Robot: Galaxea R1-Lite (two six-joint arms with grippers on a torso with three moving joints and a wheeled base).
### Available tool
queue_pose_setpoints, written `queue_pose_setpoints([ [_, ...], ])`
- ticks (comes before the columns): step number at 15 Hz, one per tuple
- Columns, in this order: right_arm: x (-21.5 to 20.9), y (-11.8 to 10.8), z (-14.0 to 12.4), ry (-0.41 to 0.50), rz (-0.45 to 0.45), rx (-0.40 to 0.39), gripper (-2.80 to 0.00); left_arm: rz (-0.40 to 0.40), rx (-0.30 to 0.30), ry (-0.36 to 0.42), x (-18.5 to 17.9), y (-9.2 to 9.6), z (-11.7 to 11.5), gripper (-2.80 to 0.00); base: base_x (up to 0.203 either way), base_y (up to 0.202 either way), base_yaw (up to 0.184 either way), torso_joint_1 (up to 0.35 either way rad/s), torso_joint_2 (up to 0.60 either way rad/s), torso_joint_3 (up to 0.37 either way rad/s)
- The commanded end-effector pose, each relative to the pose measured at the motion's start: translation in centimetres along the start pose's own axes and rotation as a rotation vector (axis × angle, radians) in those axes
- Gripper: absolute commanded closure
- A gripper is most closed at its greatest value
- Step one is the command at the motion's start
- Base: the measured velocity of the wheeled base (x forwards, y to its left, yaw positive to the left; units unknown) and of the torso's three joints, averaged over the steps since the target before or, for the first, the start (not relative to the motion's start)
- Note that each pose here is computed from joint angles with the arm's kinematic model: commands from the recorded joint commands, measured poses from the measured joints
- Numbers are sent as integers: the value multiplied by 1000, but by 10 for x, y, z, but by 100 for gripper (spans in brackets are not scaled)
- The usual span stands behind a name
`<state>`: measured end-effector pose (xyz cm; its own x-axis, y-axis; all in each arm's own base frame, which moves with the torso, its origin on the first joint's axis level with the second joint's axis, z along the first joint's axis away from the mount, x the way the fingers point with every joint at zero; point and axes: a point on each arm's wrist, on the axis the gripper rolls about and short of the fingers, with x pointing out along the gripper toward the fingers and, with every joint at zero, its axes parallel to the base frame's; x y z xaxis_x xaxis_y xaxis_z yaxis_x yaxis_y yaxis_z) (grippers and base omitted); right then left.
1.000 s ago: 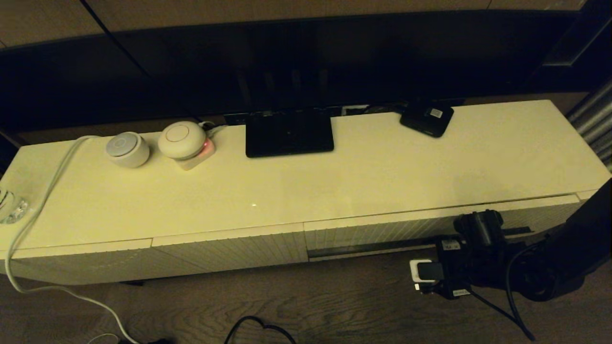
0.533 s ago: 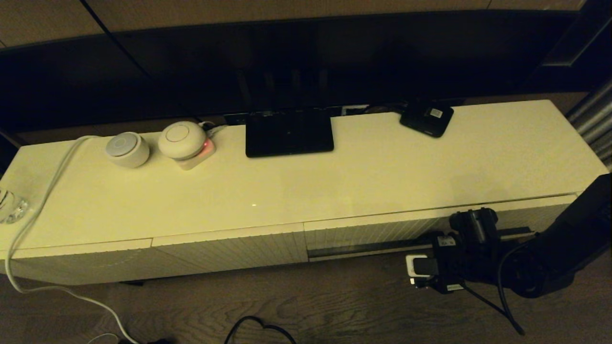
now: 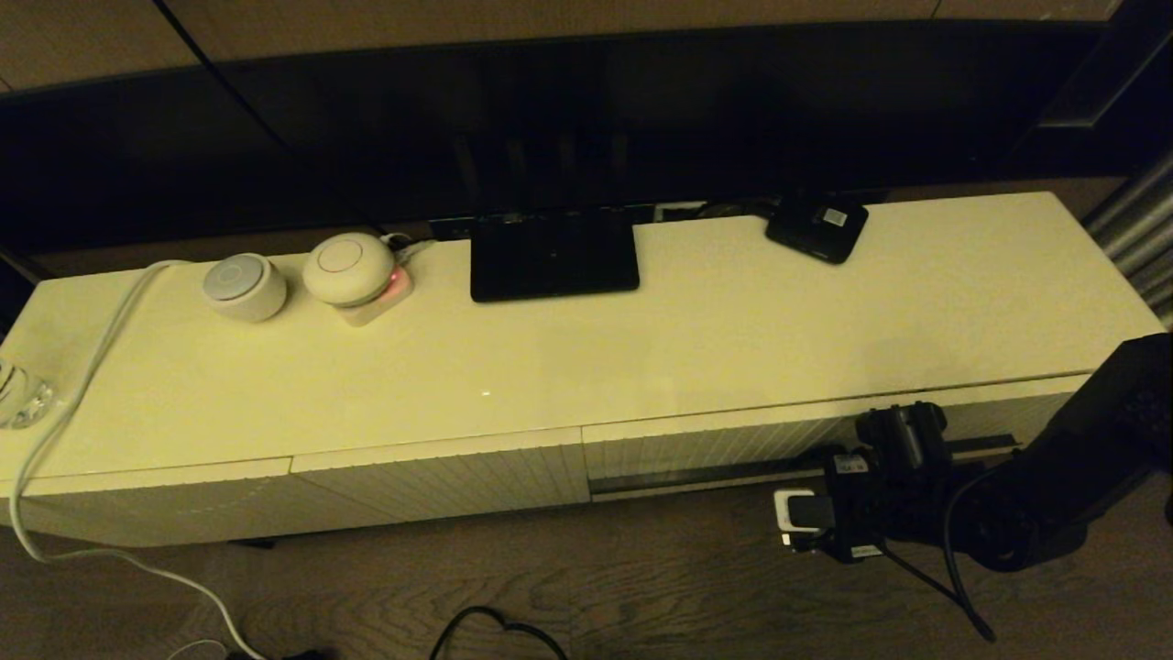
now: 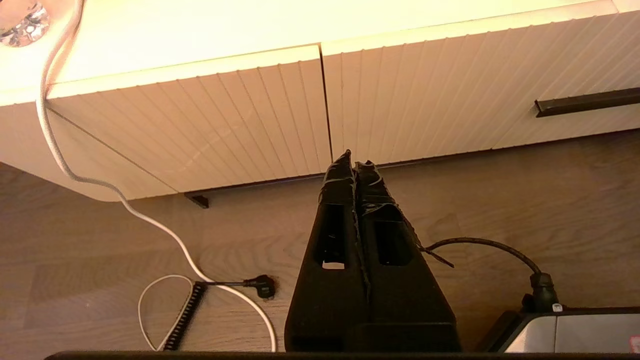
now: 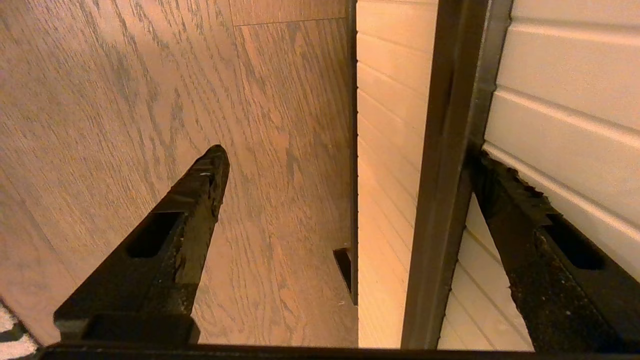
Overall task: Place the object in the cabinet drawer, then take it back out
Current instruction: Open the drawer
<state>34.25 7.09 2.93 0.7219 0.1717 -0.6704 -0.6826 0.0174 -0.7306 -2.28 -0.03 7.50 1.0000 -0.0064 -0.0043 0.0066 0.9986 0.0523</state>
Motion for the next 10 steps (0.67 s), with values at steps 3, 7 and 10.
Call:
queue_pose_setpoints([
  [3,-4,5,0,2,18,-9,-280,0,0,3,0,0,-1,0,0,0,0,0,0,0],
  [7,-19,12,-1,3,32,-11,-280,0,0,3,0,0,-1,0,0,0,0,0,0,0],
  [10,-24,20,-2,6,56,-9,-280,0,0,3,0,0,-1,0,0,0,0,0,0,0],
])
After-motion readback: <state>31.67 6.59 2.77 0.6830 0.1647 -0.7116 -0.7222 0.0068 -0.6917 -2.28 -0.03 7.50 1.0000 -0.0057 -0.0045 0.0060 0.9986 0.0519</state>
